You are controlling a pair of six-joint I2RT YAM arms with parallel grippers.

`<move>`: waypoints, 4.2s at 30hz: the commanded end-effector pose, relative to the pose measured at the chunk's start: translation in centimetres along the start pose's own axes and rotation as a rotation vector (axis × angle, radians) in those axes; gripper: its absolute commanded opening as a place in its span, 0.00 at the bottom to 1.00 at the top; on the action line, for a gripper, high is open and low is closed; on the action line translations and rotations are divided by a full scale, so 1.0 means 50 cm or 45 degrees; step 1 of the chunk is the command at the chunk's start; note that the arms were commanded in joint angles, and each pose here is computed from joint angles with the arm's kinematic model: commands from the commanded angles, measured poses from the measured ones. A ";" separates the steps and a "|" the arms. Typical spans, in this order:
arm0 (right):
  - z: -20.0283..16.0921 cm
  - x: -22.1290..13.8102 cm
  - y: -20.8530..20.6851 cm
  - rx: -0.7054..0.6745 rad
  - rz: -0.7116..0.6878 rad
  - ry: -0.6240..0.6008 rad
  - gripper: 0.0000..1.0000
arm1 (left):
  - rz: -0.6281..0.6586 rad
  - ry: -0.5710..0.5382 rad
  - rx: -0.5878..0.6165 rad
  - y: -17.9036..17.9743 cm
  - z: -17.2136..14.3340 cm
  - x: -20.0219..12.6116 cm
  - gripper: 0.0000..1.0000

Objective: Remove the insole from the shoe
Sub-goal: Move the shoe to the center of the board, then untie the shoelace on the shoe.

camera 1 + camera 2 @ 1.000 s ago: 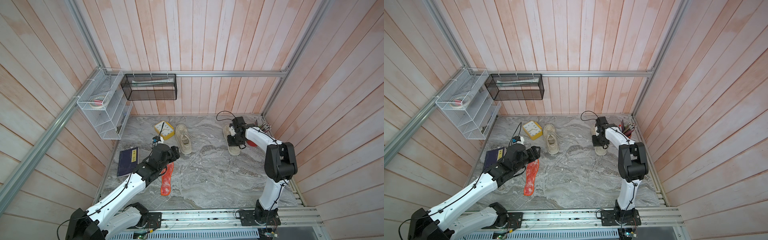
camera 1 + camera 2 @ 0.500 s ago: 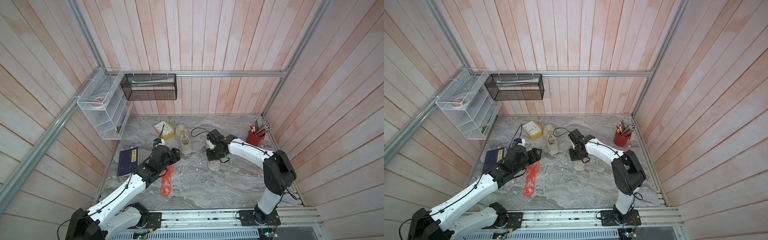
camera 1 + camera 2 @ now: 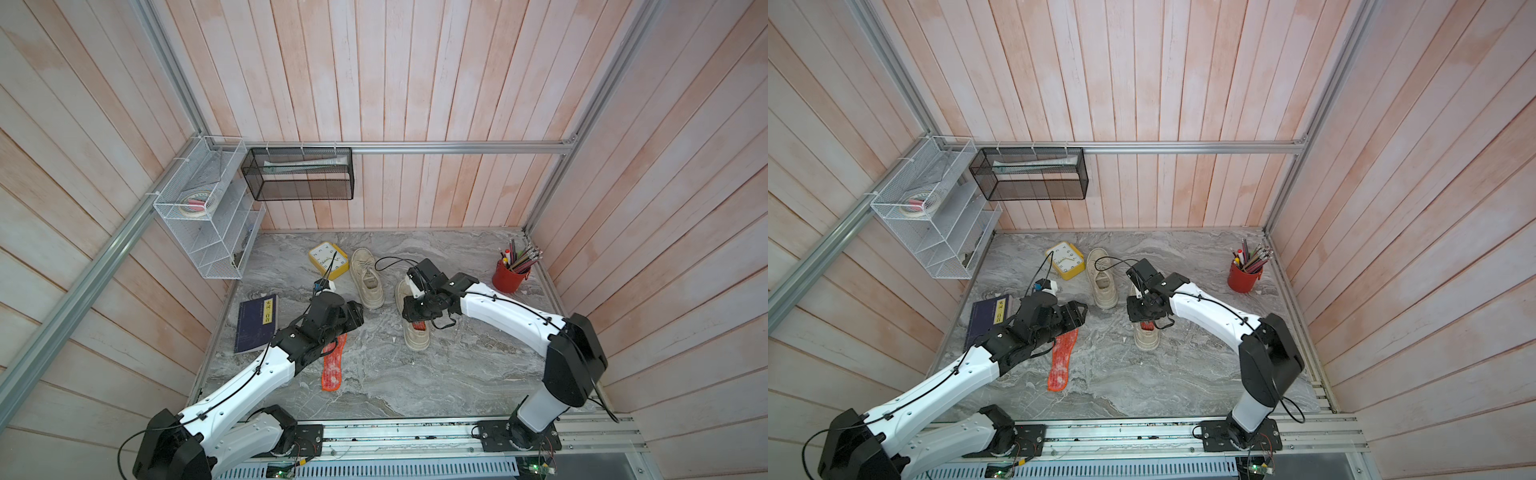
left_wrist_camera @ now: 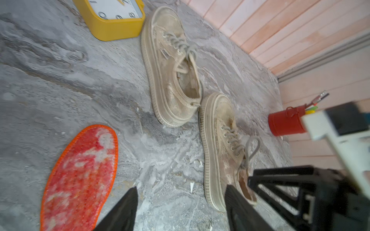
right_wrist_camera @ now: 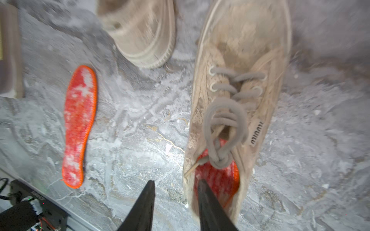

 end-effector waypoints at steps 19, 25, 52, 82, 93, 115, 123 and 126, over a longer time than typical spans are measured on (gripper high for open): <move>-0.110 -0.049 -0.146 0.469 0.058 -0.146 0.24 | -0.331 0.497 0.498 -0.166 -0.148 0.151 0.47; -0.104 -0.041 -0.136 0.453 0.098 -0.132 0.22 | -0.317 0.504 0.469 -0.173 -0.148 0.179 0.42; -0.060 -0.037 -0.143 0.468 0.201 -0.180 0.22 | -0.415 0.478 0.410 -0.215 -0.042 0.217 0.66; -0.055 -0.034 -0.105 0.554 0.403 -0.208 0.31 | -0.268 0.504 -0.017 -0.129 -0.017 0.326 0.08; -0.049 0.011 -0.118 0.706 0.392 -0.239 0.54 | -0.254 0.528 -0.025 -0.116 -0.029 0.329 0.08; -0.026 0.063 -0.116 0.609 0.379 -0.188 0.27 | -0.244 0.533 -0.014 -0.112 -0.031 0.322 0.08; -0.011 0.065 -0.114 0.540 0.359 -0.166 0.10 | -0.244 0.522 0.000 -0.116 -0.025 0.319 0.09; -0.003 0.057 -0.109 0.530 0.367 -0.169 0.02 | -0.222 0.473 0.027 -0.122 -0.010 0.306 0.19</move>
Point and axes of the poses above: each gripper's point midway between its finger pads, its own x axis out along the fingers, its own y axis along the line the jaws close on, z = x × y, the point moved 6 cm from there along -x, back along the fingers, and after that the axes turned 8 degrees about -x, right-handed, at the moved point
